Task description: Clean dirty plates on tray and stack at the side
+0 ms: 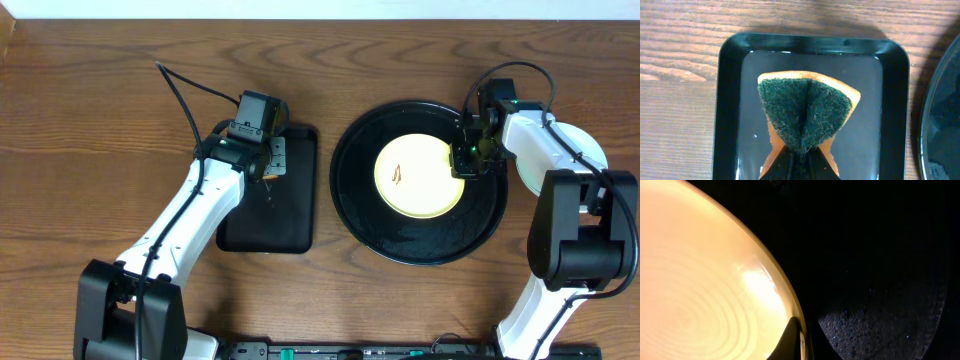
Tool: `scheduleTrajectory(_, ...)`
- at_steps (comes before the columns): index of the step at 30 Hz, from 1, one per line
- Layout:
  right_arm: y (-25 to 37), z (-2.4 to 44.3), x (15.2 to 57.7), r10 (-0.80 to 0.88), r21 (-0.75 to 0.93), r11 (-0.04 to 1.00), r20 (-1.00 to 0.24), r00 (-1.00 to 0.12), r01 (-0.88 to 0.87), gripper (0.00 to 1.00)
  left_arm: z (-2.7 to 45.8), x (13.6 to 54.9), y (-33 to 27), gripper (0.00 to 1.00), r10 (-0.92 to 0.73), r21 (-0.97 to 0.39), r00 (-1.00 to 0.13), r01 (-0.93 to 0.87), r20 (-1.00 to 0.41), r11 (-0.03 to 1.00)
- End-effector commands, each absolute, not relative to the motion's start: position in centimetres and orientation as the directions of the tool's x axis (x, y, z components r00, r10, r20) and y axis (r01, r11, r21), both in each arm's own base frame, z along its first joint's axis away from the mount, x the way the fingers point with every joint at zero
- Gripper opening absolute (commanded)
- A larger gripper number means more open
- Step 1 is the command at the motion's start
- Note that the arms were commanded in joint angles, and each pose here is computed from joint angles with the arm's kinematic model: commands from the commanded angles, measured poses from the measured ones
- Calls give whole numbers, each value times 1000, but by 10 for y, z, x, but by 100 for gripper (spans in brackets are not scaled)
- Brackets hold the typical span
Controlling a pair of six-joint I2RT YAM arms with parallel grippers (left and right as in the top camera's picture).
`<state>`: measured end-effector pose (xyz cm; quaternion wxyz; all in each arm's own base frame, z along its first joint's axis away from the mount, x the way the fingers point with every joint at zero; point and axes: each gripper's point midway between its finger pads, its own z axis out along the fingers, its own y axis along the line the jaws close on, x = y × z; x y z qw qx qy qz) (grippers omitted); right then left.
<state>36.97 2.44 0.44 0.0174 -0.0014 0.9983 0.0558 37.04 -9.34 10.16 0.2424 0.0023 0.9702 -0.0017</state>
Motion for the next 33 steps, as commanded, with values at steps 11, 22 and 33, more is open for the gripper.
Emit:
scheduleTrajectory(11,35,-2,366,-48,102,994,-27,-998,-51,2,126,364,-96,7,50,13,-910,49,-411,999)
scheduleTrajectory(22,37,-2,367,-59,102,993,-33,-998,-63,4,100,363,-103,7,49,-6,-939,54,-339,999)
scheduleTrajectory(33,37,-2,368,-59,102,993,-38,-998,-63,6,89,363,-106,7,56,3,-970,57,-238,998)
